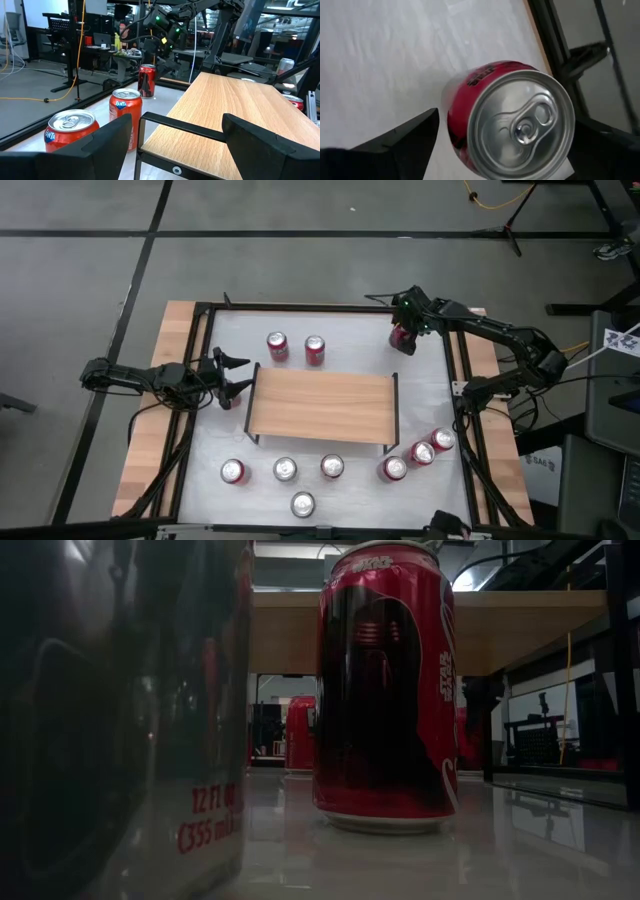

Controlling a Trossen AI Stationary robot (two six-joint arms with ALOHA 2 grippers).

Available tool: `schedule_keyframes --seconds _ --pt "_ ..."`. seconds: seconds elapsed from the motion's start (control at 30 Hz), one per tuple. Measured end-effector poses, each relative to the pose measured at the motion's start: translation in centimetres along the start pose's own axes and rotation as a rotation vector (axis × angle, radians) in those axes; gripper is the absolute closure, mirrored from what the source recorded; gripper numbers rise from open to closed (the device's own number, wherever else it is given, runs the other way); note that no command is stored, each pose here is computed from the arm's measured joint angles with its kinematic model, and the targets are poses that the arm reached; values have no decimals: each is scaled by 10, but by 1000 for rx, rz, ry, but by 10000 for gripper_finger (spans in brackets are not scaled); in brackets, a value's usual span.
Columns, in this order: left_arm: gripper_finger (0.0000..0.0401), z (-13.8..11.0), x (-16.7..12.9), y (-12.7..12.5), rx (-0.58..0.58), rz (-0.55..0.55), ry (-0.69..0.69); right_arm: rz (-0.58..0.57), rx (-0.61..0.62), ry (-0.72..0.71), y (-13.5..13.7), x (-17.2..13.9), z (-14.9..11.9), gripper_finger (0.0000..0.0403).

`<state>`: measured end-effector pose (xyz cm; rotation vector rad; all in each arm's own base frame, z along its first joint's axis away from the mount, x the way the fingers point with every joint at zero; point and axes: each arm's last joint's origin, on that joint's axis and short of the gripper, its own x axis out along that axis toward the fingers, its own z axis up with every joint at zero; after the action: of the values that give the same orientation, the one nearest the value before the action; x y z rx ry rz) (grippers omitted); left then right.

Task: Place canned beverage on shelf
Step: Put the red black soda can on the shelf

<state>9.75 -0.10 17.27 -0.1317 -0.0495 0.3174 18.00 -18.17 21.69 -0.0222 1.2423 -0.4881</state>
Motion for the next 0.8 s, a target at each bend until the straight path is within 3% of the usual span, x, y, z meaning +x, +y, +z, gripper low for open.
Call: schedule_keyframes --seconds 0.43,0.8 --pt "96 0 0 0 2 0 0 -2 -409 -2 0 0 0 29" --pt "96 0 0 0 2 0 0 -3 -410 -6 0 0 1 29"
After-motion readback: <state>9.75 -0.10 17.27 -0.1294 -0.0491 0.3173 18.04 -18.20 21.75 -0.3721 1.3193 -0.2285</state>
